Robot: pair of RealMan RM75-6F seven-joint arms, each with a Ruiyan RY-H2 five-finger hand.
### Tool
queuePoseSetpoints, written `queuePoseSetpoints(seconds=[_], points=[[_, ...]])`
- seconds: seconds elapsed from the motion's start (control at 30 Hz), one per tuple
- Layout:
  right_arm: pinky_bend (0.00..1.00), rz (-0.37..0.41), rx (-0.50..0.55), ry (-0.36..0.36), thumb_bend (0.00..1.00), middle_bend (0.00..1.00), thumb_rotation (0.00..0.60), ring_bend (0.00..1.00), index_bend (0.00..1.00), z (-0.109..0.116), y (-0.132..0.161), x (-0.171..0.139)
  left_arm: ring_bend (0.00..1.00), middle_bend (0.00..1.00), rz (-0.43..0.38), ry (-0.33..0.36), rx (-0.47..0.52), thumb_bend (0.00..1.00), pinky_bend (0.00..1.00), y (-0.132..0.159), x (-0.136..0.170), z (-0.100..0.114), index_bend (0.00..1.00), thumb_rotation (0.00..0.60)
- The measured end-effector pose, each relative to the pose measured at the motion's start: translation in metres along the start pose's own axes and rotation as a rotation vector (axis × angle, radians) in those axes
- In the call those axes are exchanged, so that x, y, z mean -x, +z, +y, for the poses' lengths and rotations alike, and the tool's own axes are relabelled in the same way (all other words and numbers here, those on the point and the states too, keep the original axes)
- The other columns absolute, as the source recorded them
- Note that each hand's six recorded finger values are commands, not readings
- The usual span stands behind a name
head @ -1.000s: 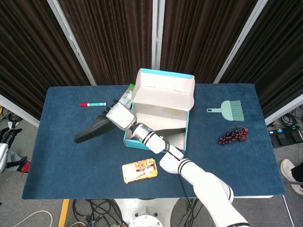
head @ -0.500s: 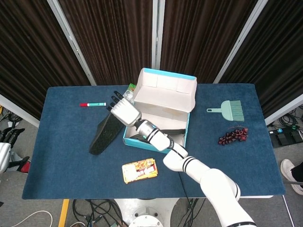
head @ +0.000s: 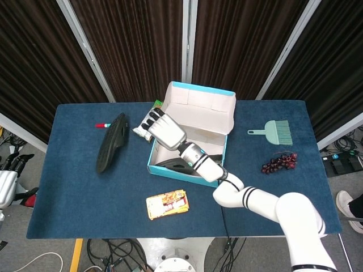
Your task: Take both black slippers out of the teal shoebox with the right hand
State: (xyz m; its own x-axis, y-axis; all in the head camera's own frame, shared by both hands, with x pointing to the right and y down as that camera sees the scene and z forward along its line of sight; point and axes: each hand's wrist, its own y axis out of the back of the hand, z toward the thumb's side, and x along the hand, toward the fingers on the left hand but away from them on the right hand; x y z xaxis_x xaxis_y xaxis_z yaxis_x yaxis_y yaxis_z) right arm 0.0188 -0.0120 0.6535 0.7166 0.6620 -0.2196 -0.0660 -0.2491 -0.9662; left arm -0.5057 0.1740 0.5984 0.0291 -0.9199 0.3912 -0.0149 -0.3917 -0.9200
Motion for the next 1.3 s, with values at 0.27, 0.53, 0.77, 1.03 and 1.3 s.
queuePoseSetpoints(seconds=[0.27,0.53,0.77,1.03,1.3], points=[[0.22,-0.11,0.02,0.165,0.1,0.42,0.6,0.24,0.35,0.013,-0.034,-0.052,0.1,0.19,-0.012,0.003,-0.006,0.11,0.36,0.006,0.0,0.001,0.16,0.6],[0.22,-0.183,0.009,0.378,0.1,0.42,0.6,0.24,0.35,-0.005,-0.057,-0.104,0.1,0.19,-0.025,0.002,-0.005,0.11,0.36,0.013,-0.001,-0.001,0.16,0.6],[0.22,-0.195,0.044,0.42,0.1,0.42,0.6,0.24,0.35,-0.025,-0.061,-0.119,0.1,0.19,-0.029,0.0,-0.012,0.11,0.36,0.016,-0.003,-0.001,0.16,0.6],[0.18,-0.223,0.079,0.438,0.07,0.39,0.6,0.21,0.35,-0.046,-0.07,-0.126,0.1,0.19,-0.027,-0.011,-0.015,0.11,0.36,0.015,-0.002,-0.003,0.16,0.6],[0.13,-0.217,0.103,0.445,0.03,0.3,0.6,0.14,0.28,-0.066,-0.069,-0.128,0.1,0.19,-0.021,-0.007,-0.019,0.11,0.36,0.013,-0.004,-0.003,0.16,0.6]])
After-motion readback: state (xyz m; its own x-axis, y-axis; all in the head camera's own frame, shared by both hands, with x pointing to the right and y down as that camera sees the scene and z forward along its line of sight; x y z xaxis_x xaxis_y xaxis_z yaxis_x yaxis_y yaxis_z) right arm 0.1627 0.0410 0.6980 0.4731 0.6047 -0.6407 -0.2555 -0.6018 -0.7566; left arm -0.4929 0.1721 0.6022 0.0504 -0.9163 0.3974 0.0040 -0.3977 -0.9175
